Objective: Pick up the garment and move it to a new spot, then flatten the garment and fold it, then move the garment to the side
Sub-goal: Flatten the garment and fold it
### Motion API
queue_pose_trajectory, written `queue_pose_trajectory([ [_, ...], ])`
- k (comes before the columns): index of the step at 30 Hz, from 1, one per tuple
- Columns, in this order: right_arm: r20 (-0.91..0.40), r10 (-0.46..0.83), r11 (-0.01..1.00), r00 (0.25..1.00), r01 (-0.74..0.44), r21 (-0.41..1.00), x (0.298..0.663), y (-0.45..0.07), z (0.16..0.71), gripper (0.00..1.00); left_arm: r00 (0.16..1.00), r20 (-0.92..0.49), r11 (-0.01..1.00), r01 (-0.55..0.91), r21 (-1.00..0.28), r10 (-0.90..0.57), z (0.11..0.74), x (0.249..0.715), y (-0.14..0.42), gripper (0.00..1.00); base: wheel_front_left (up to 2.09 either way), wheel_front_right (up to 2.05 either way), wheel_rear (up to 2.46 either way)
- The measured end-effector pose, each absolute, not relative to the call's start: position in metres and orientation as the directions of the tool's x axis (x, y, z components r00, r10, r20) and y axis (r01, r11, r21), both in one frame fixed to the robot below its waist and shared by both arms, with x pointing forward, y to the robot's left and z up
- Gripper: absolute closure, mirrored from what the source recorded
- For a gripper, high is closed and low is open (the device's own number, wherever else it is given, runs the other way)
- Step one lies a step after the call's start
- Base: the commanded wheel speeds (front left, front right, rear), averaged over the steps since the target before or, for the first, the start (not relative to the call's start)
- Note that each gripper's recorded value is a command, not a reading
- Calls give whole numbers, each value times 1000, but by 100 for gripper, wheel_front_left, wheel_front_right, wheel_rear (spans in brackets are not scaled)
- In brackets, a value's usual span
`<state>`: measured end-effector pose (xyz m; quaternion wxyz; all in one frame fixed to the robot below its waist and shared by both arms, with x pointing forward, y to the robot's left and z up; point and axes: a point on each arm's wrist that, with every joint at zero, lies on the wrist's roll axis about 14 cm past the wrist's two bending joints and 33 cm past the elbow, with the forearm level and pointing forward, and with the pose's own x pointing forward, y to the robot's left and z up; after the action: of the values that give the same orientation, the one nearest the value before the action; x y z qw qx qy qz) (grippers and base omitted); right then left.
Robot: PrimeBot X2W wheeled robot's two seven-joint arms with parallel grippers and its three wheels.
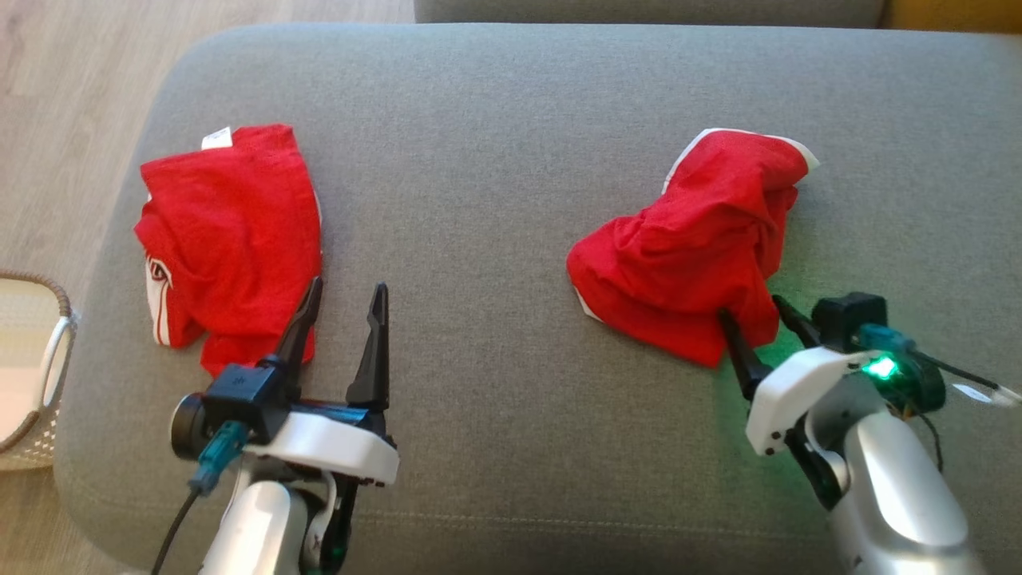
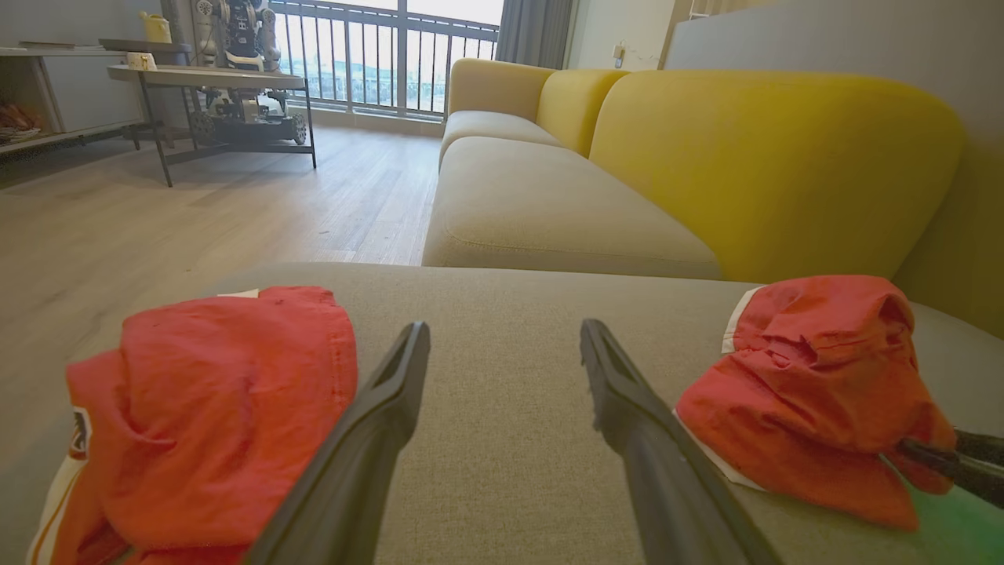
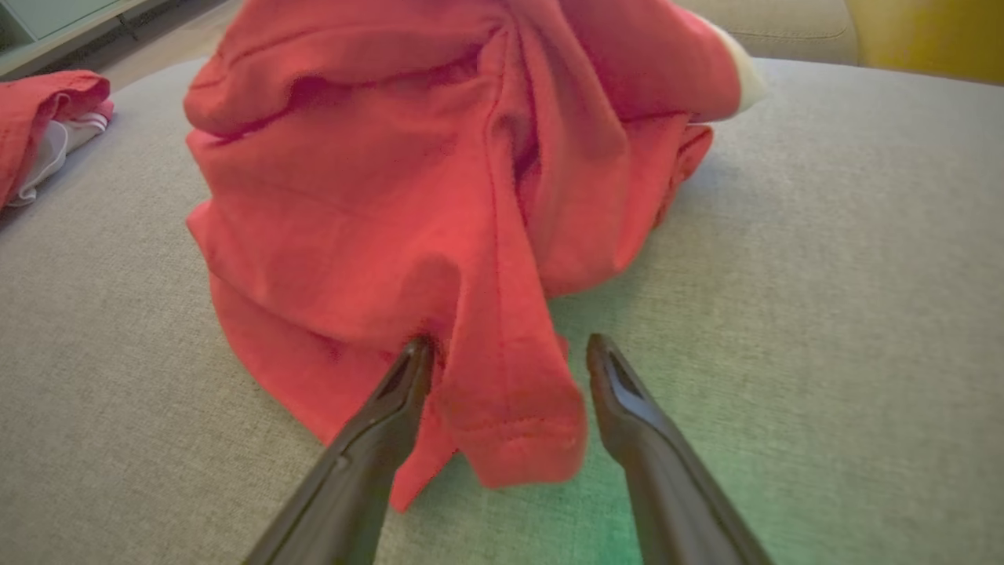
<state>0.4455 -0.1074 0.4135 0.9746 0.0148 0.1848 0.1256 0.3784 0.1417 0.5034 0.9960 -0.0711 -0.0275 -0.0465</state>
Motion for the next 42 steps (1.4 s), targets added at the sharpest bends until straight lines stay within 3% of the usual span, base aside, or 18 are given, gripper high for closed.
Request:
queue_pose_trajectory([
  [1,-363,257,966,896,-248,72,446,-105,412,88,994,64,985,94,-141,-86,504,379,142,0,0,0,0],
  [2,-363,264,964,894,-257,68,447,-102,413,100,994,67,985,93,-144,-84,506,380,142,0,0,0,0],
  [7,-285,290,956,913,-287,55,453,-93,434,100,994,78,985,88,-148,-77,510,379,142,0,0,0,0],
  [14,-45,322,947,946,-321,24,462,-82,510,100,990,116,983,100,-156,-82,523,375,140,0,0,0,0],
  [21,165,238,971,957,-234,-40,478,-110,604,100,986,144,980,113,-164,-90,532,365,136,0,0,0,0],
  [26,287,218,975,933,-196,-104,481,-119,668,100,984,153,980,113,-166,-87,534,356,136,0,0,0,0],
  [32,400,322,947,858,-297,-125,475,-79,724,100,986,152,980,92,-177,-65,533,348,143,0,0,0,0],
  [37,397,333,941,855,-328,-82,478,-72,729,100,988,145,981,74,-180,-48,531,344,148,0,0,0,0],
  [40,309,302,951,902,-305,-41,487,-84,693,100,990,137,981,65,-181,-40,528,342,150,0,0,0,0],
  [42,174,276,960,945,-280,-2,490,-95,642,100,991,132,982,60,-181,-36,526,342,152,0,0,0,0],
])
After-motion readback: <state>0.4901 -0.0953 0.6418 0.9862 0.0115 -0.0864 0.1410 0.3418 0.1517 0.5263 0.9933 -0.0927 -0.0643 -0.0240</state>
